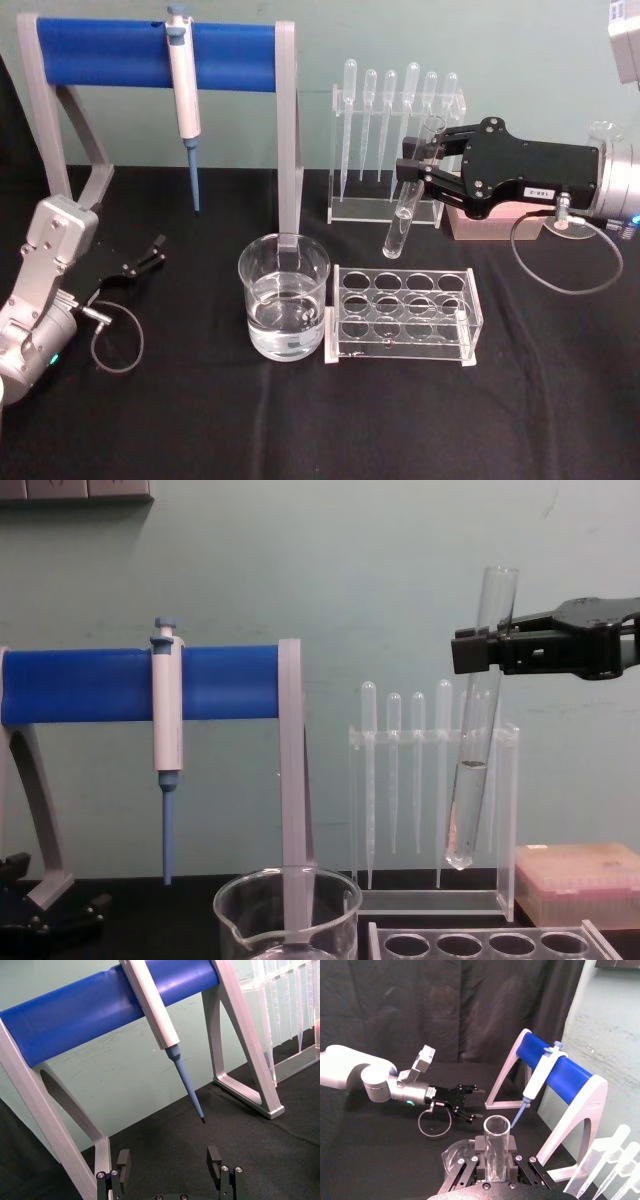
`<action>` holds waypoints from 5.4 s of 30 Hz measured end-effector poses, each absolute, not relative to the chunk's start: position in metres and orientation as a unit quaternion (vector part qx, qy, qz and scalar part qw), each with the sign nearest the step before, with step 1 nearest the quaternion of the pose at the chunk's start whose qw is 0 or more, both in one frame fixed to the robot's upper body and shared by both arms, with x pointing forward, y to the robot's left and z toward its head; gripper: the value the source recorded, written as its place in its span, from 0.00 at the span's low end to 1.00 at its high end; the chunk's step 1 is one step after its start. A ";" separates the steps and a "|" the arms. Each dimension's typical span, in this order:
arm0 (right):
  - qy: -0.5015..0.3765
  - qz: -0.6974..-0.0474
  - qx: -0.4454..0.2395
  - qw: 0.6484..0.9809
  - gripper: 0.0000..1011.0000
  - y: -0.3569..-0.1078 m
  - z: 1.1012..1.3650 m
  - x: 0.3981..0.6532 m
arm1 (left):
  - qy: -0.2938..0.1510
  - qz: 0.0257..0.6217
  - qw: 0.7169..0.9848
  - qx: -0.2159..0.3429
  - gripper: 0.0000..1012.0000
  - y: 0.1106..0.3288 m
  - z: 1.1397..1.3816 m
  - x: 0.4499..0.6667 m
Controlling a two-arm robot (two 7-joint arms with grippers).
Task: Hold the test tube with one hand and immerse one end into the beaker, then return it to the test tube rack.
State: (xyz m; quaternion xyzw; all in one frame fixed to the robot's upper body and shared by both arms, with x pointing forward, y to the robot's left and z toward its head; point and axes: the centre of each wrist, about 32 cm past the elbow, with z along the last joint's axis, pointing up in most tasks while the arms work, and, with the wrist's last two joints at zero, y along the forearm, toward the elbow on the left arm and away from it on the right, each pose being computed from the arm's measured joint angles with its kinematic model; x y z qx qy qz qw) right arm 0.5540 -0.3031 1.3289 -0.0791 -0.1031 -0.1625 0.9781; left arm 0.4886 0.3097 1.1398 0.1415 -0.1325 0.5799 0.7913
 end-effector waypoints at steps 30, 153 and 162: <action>-0.103 -0.163 -0.079 0.978 0.23 -0.303 1.329 0.554 | -0.132 0.580 0.791 0.141 0.99 0.310 1.140 0.489; -0.114 -0.079 -0.077 0.987 0.23 -0.215 1.276 0.593 | -0.132 0.580 0.791 0.141 0.99 0.310 1.140 0.489; -0.109 -0.087 -0.092 0.986 0.23 -0.211 1.254 0.592 | -0.132 0.580 0.791 0.141 0.99 0.310 1.140 0.489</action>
